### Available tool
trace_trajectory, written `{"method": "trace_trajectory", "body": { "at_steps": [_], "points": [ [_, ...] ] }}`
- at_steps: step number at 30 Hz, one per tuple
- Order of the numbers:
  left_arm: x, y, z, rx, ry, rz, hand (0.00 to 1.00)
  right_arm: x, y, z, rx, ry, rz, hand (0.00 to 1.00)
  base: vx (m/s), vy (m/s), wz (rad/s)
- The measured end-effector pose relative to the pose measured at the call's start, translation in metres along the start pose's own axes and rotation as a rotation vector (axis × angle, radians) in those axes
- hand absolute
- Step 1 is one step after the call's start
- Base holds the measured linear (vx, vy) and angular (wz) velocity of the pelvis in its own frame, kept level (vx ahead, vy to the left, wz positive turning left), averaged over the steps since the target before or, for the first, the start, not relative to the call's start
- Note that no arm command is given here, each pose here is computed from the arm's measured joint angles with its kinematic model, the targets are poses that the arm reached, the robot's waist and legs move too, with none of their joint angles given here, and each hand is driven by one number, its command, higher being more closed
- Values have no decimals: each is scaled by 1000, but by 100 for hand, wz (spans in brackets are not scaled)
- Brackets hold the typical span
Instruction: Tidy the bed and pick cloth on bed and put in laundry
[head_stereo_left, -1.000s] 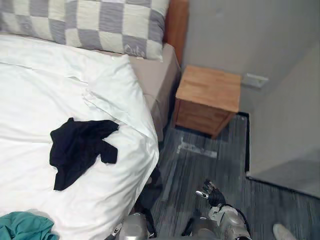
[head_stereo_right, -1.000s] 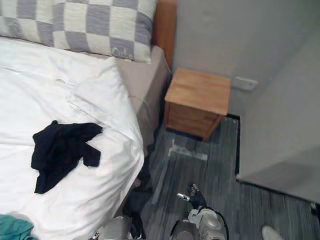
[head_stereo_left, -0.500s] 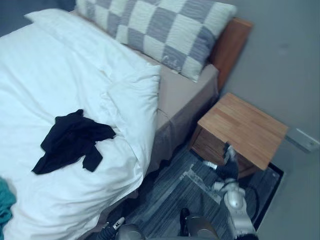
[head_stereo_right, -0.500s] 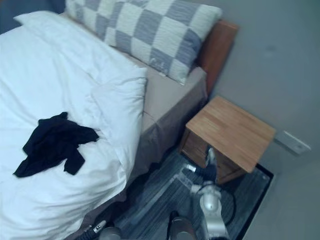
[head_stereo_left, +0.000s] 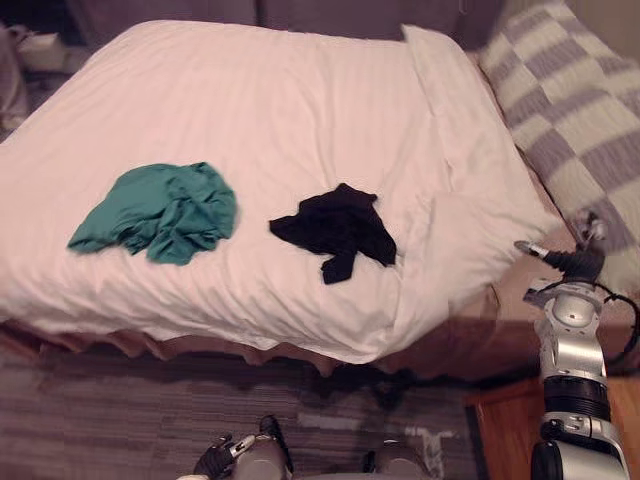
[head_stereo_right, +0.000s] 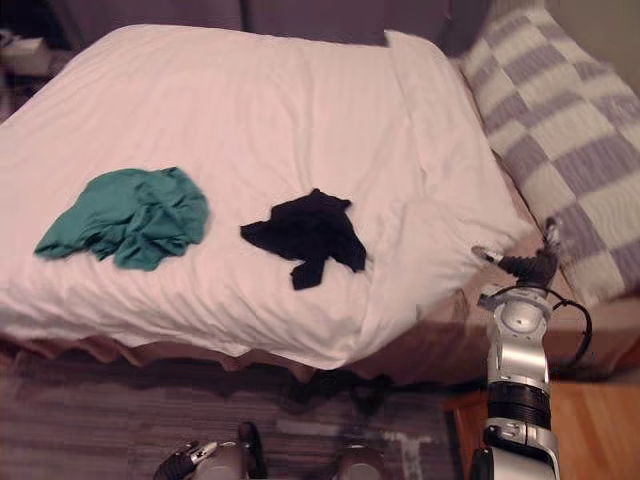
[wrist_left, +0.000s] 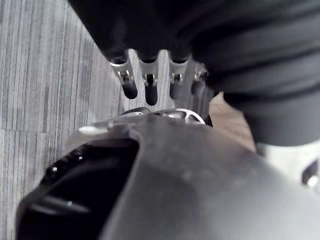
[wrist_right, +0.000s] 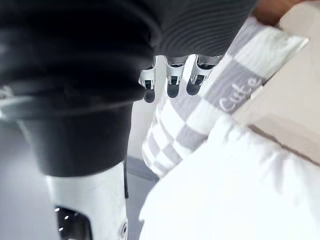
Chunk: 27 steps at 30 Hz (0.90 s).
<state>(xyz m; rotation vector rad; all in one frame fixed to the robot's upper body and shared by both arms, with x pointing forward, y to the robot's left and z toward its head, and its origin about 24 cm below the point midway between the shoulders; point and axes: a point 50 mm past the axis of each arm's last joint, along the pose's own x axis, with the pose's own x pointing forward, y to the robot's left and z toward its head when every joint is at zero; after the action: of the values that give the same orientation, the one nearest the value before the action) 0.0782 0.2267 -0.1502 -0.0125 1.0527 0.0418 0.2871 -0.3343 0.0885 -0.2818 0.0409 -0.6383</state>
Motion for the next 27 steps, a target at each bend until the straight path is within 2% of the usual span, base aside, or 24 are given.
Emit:
{"method": "trace_trajectory", "body": {
  "at_steps": [2, 4, 5, 8, 9, 15, 19, 25, 27],
  "points": [
    [-1, 2, 0, -11, -4, -3, 0, 9, 7, 1, -33, 16, 60, 0, 44, -185, 40],
    [0, 4, 4, -37, -17, 3, 0, 31, 19, 25, -114, -9, 154, 0, -20, -194, 0],
    [4, -4, 12, -52, -39, -20, 0, 46, 20, 51, -185, -53, 186, 0, -63, -125, -4],
    [12, -21, 46, -46, -141, -93, 0, 69, 6, 112, -262, -144, 155, 0, -42, -96, 0],
    [15, -24, 59, -47, -185, -111, 0, 74, 3, 130, -277, -158, 144, 100, -25, -91, -7],
    [22, -41, 114, 52, -327, -184, 0, 84, -14, 185, -318, -173, 116, 100, 38, -35, -15],
    [22, -79, 153, 85, -440, -260, 0, 84, -36, 209, -360, -188, 52, 100, 116, 38, -1],
    [18, -85, 174, 81, -505, -285, 0, 87, -46, 191, -295, -118, 40, 100, 43, 4, 9],
    [18, -85, 174, 80, -502, -289, 0, 87, -48, 162, -218, -57, 47, 100, 21, -9, 15]
  ]
}}
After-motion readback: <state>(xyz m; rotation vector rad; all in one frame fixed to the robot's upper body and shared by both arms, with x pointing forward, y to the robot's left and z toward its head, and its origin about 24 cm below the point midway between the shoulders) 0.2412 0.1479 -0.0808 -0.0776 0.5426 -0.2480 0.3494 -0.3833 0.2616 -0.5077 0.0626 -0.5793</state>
